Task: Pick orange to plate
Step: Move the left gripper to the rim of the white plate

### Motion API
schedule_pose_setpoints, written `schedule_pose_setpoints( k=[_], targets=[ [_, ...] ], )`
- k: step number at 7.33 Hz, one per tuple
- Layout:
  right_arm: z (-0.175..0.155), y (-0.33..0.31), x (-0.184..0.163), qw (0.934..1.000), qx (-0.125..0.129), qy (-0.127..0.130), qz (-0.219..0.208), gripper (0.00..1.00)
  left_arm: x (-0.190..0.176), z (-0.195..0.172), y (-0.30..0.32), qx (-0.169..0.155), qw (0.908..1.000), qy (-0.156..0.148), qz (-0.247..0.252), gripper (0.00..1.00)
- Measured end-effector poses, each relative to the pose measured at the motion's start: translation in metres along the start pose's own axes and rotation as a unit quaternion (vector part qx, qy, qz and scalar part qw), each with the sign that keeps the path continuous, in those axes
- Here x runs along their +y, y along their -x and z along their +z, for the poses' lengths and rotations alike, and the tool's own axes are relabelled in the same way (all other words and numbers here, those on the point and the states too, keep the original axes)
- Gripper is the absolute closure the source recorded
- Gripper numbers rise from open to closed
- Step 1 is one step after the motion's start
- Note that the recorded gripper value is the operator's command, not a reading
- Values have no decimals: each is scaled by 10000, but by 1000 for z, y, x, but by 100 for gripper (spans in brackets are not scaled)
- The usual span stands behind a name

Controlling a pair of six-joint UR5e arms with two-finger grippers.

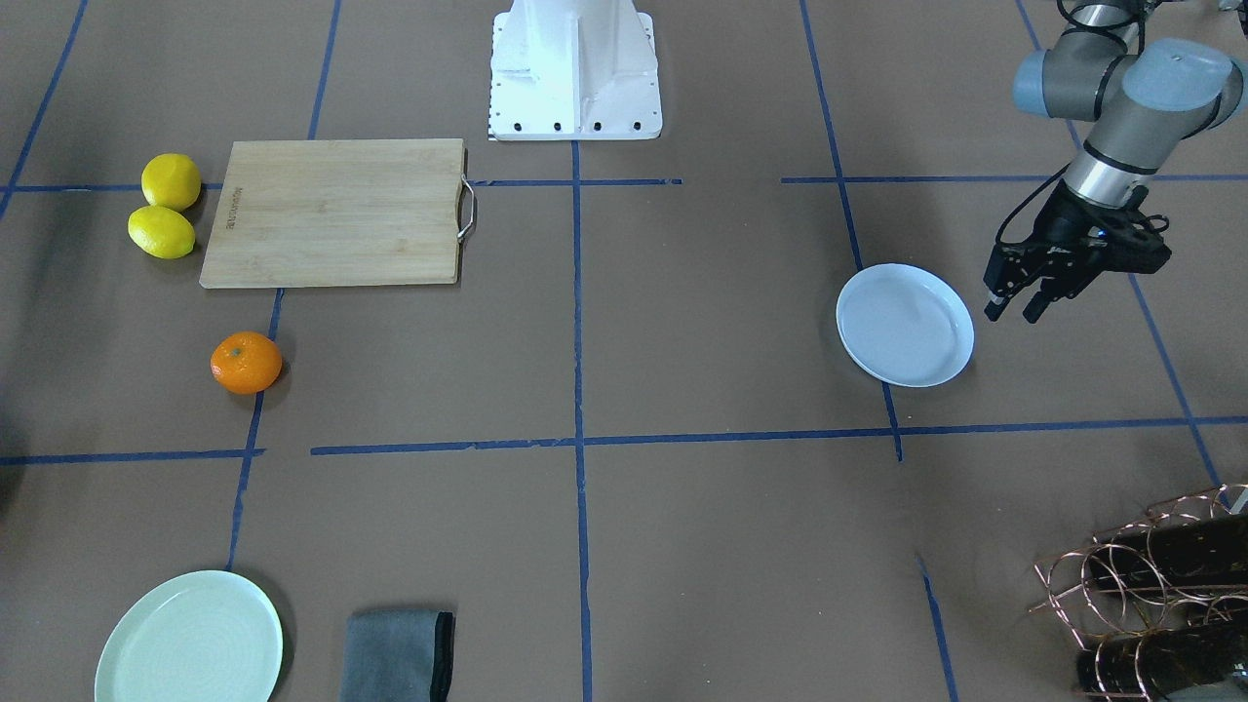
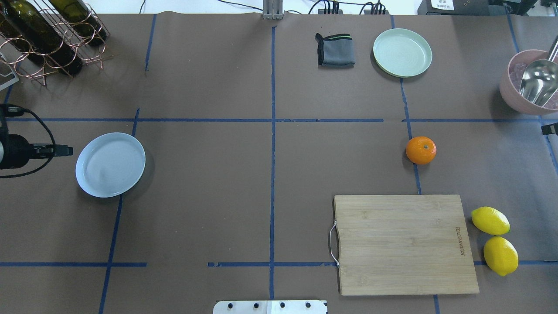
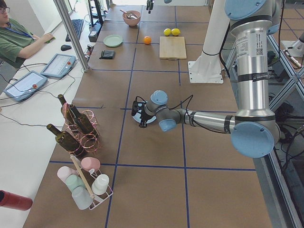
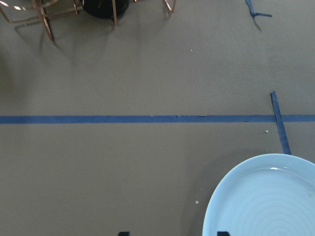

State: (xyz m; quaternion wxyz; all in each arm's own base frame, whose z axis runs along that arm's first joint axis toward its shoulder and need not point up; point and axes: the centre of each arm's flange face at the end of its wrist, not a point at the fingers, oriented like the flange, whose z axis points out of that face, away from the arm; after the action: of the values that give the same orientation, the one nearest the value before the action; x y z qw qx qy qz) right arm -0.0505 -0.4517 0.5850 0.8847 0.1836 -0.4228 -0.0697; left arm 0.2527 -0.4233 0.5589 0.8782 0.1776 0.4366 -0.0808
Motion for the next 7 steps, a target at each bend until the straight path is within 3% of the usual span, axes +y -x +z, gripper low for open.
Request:
schedule_pose_setpoints(
  k=[1, 2, 3, 6, 7],
  targets=[
    [0, 0, 0, 10000, 4, 1, 0, 0, 5, 14, -7, -28, 10000, 1, -31, 49],
    [0, 0, 0, 10000, 6, 1, 1, 0, 7, 22, -11, -46, 10000, 13, -39, 57],
    [0, 0, 1, 10000, 8, 3, 0, 0, 7, 26, -13, -52, 10000, 18, -40, 78],
    [1, -2, 1, 10000, 17, 10, 3, 0, 7, 31, -17, -45, 10000, 33, -19, 85],
    [1, -2, 1, 10000, 19, 12, 4, 0, 8, 32, -18, -34, 10000, 42, -7, 100]
  ],
)
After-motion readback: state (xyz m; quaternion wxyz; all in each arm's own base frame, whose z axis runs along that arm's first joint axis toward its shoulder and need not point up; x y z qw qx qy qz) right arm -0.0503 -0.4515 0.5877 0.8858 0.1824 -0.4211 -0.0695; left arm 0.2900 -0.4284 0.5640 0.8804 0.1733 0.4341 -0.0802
